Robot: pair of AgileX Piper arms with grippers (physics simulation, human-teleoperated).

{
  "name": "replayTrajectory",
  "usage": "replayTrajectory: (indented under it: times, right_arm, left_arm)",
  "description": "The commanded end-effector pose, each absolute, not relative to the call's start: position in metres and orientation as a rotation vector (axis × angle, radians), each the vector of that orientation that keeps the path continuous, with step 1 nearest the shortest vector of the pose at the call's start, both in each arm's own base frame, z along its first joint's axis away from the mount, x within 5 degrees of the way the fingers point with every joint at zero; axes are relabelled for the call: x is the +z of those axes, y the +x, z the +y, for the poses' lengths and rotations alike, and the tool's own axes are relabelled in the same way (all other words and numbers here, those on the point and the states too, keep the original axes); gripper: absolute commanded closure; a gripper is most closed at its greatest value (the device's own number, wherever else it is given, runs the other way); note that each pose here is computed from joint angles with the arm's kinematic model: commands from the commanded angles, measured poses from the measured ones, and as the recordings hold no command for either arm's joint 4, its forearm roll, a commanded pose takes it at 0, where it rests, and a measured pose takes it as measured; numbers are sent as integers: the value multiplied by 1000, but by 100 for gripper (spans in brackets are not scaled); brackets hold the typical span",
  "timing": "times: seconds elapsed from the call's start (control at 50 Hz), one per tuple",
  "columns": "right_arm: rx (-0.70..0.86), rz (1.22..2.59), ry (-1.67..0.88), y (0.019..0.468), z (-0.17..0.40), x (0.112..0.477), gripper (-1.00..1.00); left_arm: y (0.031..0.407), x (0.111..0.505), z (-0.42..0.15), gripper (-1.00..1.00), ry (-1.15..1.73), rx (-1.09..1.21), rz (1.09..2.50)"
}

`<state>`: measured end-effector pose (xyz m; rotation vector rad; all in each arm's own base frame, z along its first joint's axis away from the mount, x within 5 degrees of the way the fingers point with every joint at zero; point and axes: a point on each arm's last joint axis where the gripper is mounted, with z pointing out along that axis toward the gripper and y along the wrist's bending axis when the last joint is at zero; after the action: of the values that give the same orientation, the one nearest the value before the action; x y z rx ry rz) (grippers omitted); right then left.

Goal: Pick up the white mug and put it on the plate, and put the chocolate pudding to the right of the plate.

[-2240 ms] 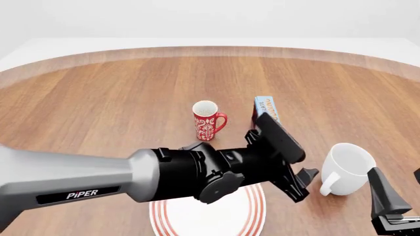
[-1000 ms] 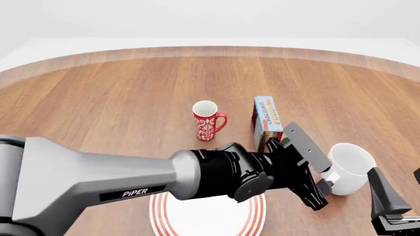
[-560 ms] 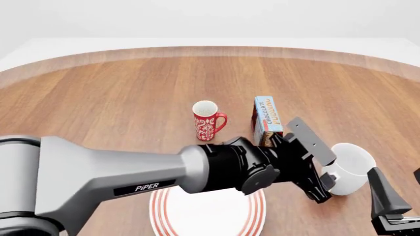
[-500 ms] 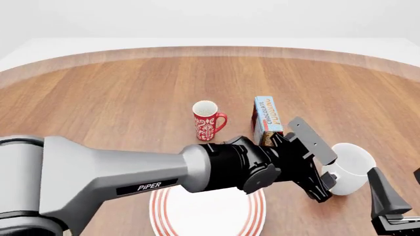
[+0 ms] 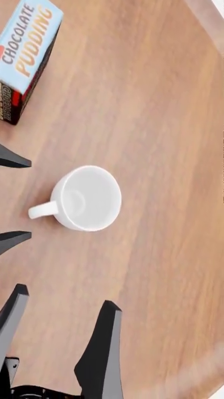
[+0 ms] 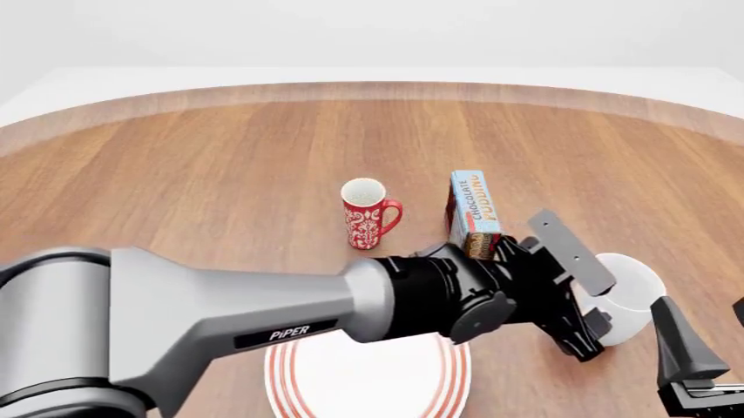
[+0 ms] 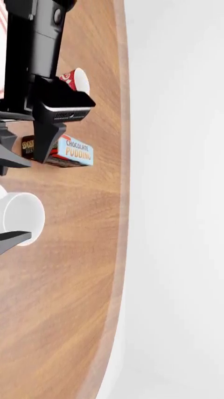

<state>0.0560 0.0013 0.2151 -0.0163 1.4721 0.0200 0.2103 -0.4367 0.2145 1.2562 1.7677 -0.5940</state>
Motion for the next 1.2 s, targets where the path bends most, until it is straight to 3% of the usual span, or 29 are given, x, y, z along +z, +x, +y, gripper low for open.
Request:
replayTrajectory:
  times: [0.02,1.2]
  right_arm:
    - [20,1472,-16,56,1,215,-100]
    - [20,1472,-16,56,1,215,-100]
  left_arm:
    - [209,215,-442,-100,1266,-595,1761]
    - [216,188,-469,-100,1297,-585,1810]
